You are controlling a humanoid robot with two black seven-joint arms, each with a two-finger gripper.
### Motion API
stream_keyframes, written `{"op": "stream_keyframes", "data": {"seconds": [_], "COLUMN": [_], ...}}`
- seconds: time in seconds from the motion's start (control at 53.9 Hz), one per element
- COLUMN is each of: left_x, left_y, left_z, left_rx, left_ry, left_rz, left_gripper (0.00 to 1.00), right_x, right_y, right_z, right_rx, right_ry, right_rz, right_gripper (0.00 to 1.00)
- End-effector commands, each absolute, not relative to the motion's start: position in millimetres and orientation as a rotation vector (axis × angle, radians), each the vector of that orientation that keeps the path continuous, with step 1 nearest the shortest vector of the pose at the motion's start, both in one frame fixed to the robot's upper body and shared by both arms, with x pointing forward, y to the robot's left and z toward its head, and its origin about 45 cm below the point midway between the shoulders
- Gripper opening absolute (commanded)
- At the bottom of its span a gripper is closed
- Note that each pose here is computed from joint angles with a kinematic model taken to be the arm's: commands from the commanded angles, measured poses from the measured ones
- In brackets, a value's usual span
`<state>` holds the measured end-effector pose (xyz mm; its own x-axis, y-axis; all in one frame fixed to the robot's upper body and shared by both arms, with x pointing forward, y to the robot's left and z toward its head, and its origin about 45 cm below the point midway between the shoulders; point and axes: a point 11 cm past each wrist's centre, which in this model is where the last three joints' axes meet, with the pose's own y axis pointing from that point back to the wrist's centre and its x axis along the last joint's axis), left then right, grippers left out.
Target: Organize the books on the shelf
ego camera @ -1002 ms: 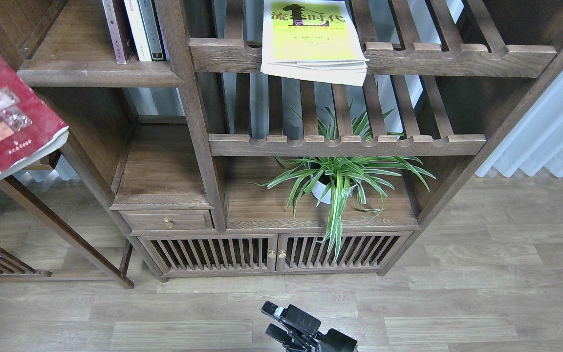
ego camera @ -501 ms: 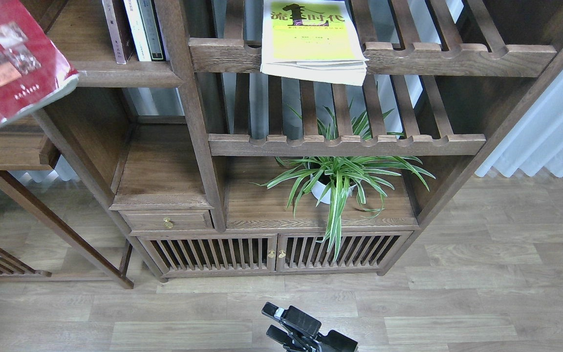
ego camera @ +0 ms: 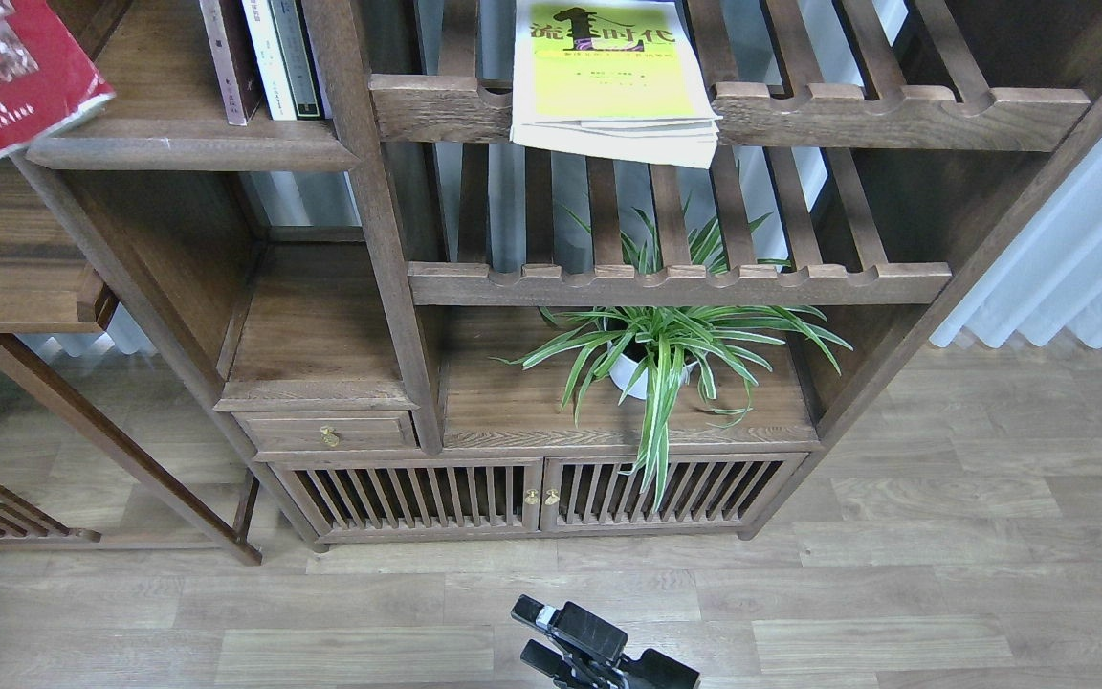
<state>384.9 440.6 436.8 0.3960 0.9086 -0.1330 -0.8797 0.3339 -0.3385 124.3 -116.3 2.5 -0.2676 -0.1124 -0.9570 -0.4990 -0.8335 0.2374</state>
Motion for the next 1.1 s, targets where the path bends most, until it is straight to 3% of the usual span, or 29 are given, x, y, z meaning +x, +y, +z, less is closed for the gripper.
{"op": "stream_keyframes", "data": {"seconds": [0.0, 0.594, 0.705, 1.077], "left_x": [396.9, 436.2, 443.4, 463.1], "left_y": [427.9, 393.6, 383.6, 372.0], "left_z": [450.2, 466.6, 486.3, 483.0], "left_rx": [-0.340, -0.207, -0.179, -0.268], "left_ry": [-0.128, -0.297, -0.391, -0.432], "left_rz": [1.145, 1.143, 1.139, 1.141], "left_gripper": [0.05, 0.04, 0.04, 0.04], "right_x": [123.6, 123.4, 125.6, 125.9], "right_y": [-115.6, -113.9, -113.7, -114.0], "right_z": [2.9, 5.4, 7.5, 7.9], "right_rx": [-1.720, -1.721, -1.721, -1.711], "right_ry": [0.748, 0.737, 0.733, 0.731], "right_rz": [2.191, 2.186, 2.176, 2.175], "right_gripper": [0.99, 0.99, 0.99, 0.99]}}
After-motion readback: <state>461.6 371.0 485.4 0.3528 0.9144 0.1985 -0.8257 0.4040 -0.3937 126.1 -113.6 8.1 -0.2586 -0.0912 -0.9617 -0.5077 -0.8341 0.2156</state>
